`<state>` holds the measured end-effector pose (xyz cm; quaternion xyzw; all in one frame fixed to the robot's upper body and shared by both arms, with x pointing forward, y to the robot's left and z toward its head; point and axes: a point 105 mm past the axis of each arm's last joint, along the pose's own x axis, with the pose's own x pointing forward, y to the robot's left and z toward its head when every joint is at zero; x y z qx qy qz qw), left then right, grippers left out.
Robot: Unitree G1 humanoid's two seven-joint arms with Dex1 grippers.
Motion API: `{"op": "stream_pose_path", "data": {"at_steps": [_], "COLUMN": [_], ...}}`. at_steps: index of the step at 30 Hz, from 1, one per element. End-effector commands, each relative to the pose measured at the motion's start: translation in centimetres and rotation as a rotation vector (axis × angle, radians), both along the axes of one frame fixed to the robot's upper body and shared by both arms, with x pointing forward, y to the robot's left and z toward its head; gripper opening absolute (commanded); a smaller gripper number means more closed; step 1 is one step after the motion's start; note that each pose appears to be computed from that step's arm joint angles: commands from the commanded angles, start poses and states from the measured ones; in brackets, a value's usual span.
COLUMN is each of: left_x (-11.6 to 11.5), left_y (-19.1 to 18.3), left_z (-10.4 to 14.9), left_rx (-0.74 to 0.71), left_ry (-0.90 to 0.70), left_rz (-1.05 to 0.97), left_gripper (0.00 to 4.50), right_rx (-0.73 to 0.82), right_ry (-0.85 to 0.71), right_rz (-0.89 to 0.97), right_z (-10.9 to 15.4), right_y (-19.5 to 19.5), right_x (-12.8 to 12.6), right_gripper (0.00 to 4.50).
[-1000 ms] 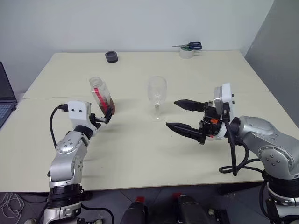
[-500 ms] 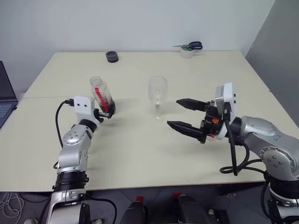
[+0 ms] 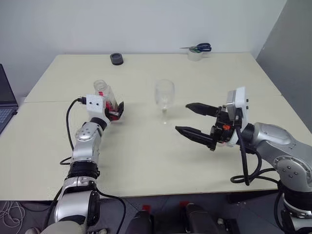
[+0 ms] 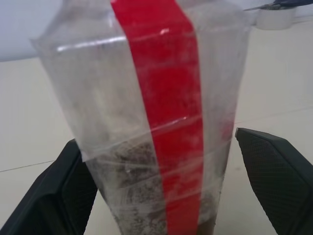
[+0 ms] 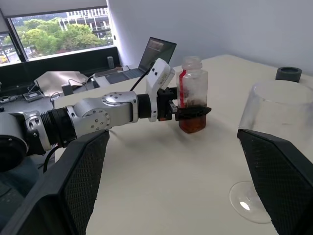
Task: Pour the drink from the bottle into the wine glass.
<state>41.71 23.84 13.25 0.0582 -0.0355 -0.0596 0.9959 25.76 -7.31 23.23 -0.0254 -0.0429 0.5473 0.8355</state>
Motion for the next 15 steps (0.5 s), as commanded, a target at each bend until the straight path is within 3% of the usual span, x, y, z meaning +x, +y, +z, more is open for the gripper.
{"op": "stream_pose_path", "data": {"at_steps": [1,4,7,13,15], "left_x": [0.55,0.8,0.84,0.79,0.74], "left_y": [-0.25,-0.2,-0.19,-0.01,0.16], "left_z": [1.39,1.33,1.35,1.46,1.42], "left_rx": [0.013,0.004,0.008,0.013,0.015], "left_ry": [-0.056,-0.056,-0.063,-0.075,-0.074], "left_rz": [-0.003,0.007,0.007,0.008,0.012], "left_gripper": [4.5,4.5,3.92,2.09,1.71], "right_rx": [0.007,0.006,0.008,0.018,0.023], "right_ry": [-0.064,-0.063,-0.061,-0.059,-0.064], "right_rz": [0.009,0.005,0.003,0.0,-0.007], "right_z": [1.49,1.43,1.42,1.3,1.34], "right_y": [0.13,0.17,0.19,0.33,0.31], "right_x": [-0.73,-0.71,-0.65,-0.61,-0.51], "right_gripper": [4.47,4.47,4.5,4.5,4.5]}}
